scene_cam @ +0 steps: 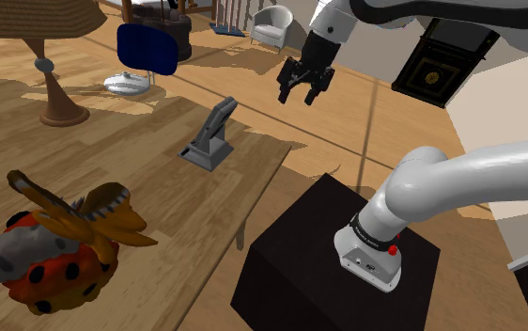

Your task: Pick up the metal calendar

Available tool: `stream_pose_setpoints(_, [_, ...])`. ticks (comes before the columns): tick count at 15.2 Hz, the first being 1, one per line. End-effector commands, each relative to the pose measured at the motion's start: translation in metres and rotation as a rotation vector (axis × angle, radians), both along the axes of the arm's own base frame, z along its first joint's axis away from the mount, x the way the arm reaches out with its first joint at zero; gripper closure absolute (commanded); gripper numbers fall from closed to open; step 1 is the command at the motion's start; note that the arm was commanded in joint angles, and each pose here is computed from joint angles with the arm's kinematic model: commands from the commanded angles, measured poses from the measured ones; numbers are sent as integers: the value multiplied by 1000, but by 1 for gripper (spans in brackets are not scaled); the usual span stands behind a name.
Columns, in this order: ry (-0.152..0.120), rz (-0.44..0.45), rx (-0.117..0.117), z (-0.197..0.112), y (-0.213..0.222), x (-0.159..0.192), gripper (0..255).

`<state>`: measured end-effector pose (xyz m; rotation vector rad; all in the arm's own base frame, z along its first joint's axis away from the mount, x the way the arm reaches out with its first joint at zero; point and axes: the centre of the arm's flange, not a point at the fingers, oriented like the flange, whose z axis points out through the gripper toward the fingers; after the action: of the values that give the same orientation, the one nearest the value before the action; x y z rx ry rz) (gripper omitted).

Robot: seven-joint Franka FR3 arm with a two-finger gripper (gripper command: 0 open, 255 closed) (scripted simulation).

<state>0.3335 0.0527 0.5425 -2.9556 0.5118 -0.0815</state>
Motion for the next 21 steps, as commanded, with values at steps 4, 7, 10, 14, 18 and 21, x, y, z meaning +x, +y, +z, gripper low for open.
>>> stream_pose_setpoints(4, [-75,-159,29,-16,55,17,0])
stream_pose_setpoints(7, [-119,-250,45,-25,84,34,0])
stream_pose_setpoints(10, [-162,-342,62,-32,112,55,0])
stream_pose_setpoints(14, [-220,-464,83,-40,146,86,0])
stream_pose_setpoints(18, [-220,-464,83,-61,146,86,0])
stream_pose_setpoints(21, [-220,-464,83,-77,146,86,0])
